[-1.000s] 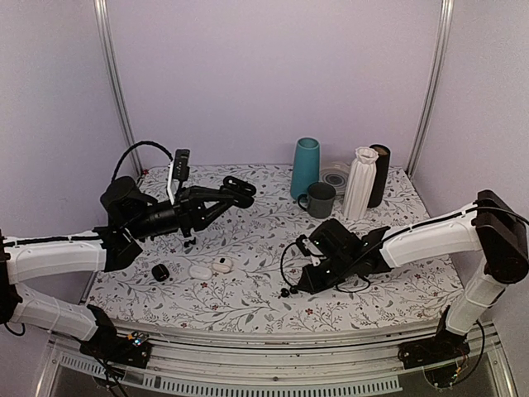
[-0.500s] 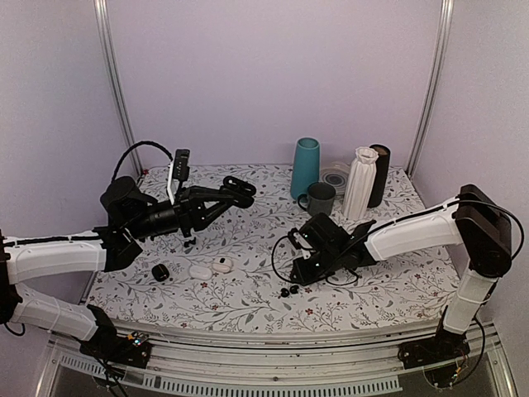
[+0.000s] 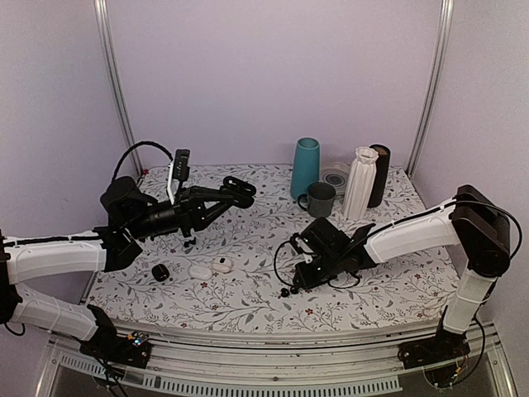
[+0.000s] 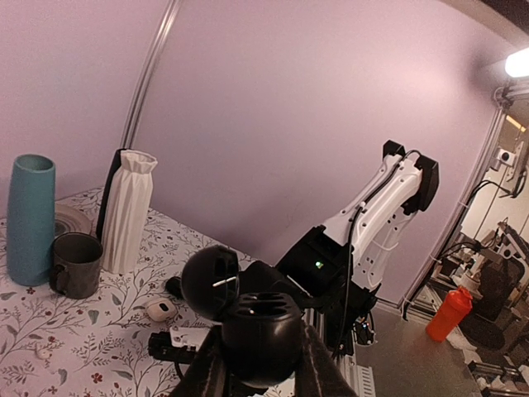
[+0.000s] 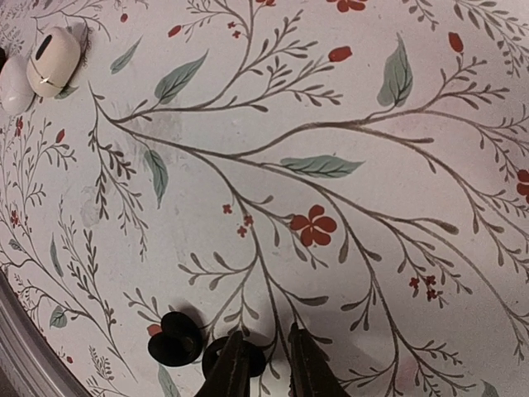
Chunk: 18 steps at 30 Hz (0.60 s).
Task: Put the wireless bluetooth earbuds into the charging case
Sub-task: Adjust the earbuds at the center of the board.
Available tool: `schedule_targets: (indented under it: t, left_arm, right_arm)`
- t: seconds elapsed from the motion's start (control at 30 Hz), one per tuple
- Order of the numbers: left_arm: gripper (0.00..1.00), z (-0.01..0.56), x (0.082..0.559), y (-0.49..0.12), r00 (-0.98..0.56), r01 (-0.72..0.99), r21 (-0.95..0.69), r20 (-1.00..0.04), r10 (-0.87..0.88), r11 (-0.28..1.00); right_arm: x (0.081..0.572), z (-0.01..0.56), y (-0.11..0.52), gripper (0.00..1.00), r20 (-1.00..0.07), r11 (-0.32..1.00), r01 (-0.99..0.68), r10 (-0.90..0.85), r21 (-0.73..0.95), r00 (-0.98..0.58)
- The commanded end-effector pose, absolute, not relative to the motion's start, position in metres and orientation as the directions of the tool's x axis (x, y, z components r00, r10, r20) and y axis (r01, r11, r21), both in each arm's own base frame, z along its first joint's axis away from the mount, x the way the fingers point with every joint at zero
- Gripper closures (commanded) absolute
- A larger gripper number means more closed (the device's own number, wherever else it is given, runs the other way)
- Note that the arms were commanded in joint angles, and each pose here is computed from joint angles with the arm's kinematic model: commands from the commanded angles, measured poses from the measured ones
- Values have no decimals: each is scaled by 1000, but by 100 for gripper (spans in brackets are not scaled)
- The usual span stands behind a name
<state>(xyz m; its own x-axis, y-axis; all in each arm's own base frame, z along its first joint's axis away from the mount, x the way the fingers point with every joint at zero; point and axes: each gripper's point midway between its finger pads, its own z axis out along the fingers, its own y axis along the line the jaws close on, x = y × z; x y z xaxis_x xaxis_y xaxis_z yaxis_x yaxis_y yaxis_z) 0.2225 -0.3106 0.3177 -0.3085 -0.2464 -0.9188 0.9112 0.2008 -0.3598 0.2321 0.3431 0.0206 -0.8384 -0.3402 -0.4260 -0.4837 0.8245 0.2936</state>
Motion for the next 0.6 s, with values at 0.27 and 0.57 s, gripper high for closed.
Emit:
schedule_targets:
  t: [0.27, 0.57]
  left_arm:
    - [100, 315, 226, -310, -300, 914, -354, -919, -254, 199]
    - [100, 314, 225, -311, -309, 914, -360, -917, -253, 187]
  right_arm:
    - [204, 23, 325, 82, -385, 841, -448, -322, 304, -865]
    - [186, 16, 329, 82, -351, 841, -430, -314, 329, -882]
